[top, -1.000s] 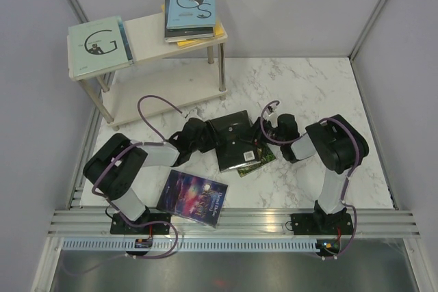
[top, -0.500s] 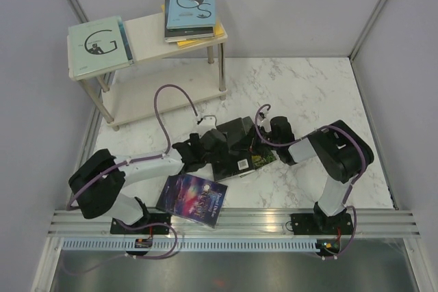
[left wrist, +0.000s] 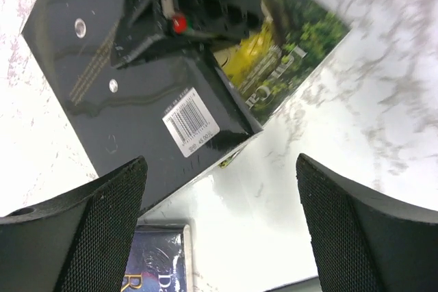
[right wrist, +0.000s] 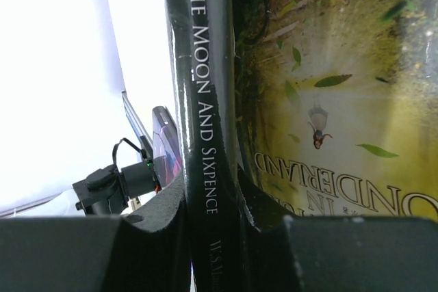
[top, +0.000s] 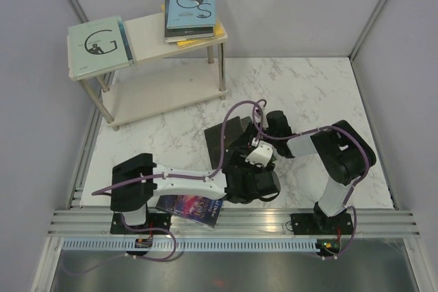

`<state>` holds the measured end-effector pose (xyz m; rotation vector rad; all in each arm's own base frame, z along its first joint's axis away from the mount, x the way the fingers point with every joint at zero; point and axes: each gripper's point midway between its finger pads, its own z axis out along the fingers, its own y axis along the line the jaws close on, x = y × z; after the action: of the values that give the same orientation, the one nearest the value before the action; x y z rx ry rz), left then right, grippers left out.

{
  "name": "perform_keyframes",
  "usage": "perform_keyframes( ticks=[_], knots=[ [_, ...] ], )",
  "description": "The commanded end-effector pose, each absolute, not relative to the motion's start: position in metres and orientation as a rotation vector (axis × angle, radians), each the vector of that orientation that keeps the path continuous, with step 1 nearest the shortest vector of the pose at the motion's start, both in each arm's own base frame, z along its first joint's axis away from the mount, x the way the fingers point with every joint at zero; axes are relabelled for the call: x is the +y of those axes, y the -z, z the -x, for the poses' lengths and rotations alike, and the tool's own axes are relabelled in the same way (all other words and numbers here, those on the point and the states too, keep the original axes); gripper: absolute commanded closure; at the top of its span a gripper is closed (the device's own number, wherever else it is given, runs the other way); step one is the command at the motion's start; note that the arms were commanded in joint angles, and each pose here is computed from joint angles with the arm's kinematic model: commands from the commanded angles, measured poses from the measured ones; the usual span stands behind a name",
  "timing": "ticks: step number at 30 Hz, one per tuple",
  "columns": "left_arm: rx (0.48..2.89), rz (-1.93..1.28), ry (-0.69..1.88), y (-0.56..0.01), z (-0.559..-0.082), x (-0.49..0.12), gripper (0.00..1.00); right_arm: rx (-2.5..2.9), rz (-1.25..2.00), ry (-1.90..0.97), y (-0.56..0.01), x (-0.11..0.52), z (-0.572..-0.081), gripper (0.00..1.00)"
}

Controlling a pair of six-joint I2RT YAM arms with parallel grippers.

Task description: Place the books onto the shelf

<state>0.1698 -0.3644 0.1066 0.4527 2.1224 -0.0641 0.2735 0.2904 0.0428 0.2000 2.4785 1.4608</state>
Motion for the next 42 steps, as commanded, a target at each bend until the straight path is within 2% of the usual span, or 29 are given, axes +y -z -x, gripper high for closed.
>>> perform_keyframes(
  ticks=[1,11,14,17,22,24,26,29,30,32,34,35,38,39,42],
  knots=[
    [2.033,-0.454,-0.100,-0.107,-0.184,-0.358,0.09,2.743,-0.362,-1.280,-0.001,0.269,-0.238,1.00],
    [1.900,-0.466,-0.360,-0.097,-0.203,-0.351,0.06,2.749,-0.289,-1.361,-0.023,0.271,-0.217,1.00],
    [1.874,-0.460,-0.398,-0.094,-0.205,-0.348,0.09,2.747,-0.266,-1.391,-0.031,0.275,-0.212,1.00],
    [1.845,-0.438,-0.429,-0.094,-0.207,-0.341,0.18,2.750,-0.260,-1.421,-0.038,0.277,-0.205,1.00],
    [1.798,-0.405,-0.473,-0.096,-0.209,-0.328,0.44,2.773,-0.270,-1.438,-0.038,0.276,-0.191,1.00],
    [1.763,-0.380,-0.486,-0.100,-0.212,-0.324,0.50,2.770,-0.269,-1.453,-0.041,0.276,-0.189,1.00],
    [1.739,-0.380,-0.509,-0.103,-0.212,-0.319,0.53,2.778,-0.258,-1.467,-0.041,0.275,-0.183,1.00],
    [1.702,-0.376,-0.555,-0.113,-0.213,-0.306,0.67,2.788,-0.249,-1.484,-0.042,0.274,-0.176,1.00],
    [1.700,-0.298,-0.510,-0.116,-0.213,-0.305,0.81,2.783,-0.247,-1.491,-0.044,0.274,-0.175,1.00],
    [1.686,-0.243,-0.511,-0.124,-0.212,-0.295,0.94,2.786,-0.255,-1.494,-0.044,0.273,-0.173,1.00],
    [1.665,-0.269,-0.541,-0.131,-0.212,-0.293,0.98,2.769,-0.246,-1.501,-0.050,0.273,-0.174,1.00],
    [1.665,-0.273,-0.545,-0.131,-0.212,-0.292,0.98,2.766,-0.255,-1.483,-0.052,0.272,-0.176,0.80],
    [1.677,-0.260,-0.538,-0.133,-0.211,-0.287,0.98,2.720,-0.207,-1.426,-0.065,0.272,-0.188,0.31],
    [1.683,-0.260,-0.540,-0.133,-0.210,-0.285,0.98,2.744,-0.235,-1.332,-0.060,0.265,-0.192,0.02],
    [1.700,-0.233,-0.518,-0.143,-0.208,-0.277,0.98,2.707,-0.197,-1.171,-0.078,0.258,-0.217,0.02]
  ],
)
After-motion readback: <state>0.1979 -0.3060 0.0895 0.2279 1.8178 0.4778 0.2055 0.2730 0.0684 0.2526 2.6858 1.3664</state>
